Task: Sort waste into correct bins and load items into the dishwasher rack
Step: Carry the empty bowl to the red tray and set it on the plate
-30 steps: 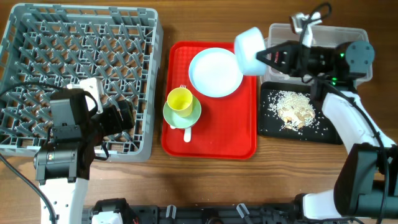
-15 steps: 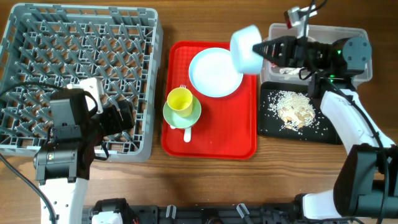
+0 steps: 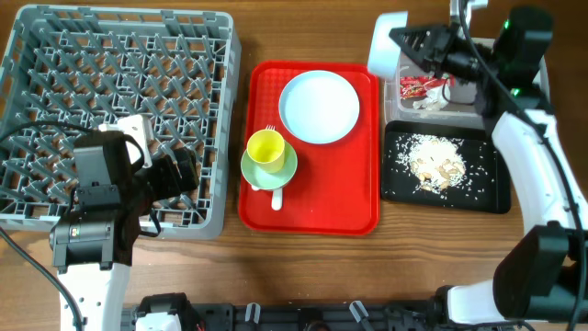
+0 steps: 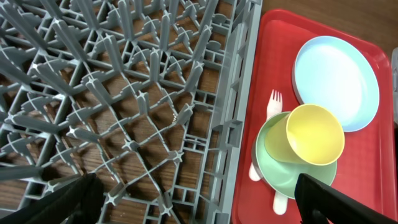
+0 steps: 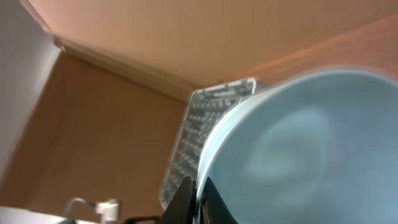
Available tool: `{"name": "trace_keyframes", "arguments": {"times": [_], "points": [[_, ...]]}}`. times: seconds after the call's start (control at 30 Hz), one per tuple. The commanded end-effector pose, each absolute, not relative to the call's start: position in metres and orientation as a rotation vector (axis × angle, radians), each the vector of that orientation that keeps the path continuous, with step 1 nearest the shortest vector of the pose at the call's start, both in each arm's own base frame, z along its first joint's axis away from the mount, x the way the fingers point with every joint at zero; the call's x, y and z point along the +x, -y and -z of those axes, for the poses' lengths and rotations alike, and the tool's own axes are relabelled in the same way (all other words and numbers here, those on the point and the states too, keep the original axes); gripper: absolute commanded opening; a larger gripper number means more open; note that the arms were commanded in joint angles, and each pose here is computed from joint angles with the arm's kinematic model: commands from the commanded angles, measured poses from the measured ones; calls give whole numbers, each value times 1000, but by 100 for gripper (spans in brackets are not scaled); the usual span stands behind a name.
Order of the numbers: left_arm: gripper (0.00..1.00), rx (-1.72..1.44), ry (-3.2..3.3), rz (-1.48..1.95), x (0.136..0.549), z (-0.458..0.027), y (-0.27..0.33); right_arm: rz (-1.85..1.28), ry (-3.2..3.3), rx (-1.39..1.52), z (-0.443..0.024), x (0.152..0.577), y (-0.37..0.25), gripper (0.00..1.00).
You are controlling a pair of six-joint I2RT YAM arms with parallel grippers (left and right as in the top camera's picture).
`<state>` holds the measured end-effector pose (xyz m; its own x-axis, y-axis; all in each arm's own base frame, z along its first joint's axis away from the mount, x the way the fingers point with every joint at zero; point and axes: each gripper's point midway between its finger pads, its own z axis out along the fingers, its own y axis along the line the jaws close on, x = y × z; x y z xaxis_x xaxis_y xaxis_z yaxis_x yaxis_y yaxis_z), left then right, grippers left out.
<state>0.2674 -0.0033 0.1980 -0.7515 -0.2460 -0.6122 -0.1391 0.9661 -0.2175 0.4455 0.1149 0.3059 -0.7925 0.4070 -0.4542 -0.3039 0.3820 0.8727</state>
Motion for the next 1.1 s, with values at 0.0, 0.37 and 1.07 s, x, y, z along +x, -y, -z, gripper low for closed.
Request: {"name": "trace_keyframes", "arguments": {"times": [0.0, 0.37, 1.07], "points": [[100, -233, -2412, 212, 270, -206, 6, -1157, -2000, -135, -324, 452, -118, 4], [100, -233, -2412, 212, 270, -206, 6, -278, -2335, -475, -221, 441, -152, 4], [100, -233, -2412, 212, 270, -206, 6, -470, -2560, -760, -73, 420, -259, 17]]}}
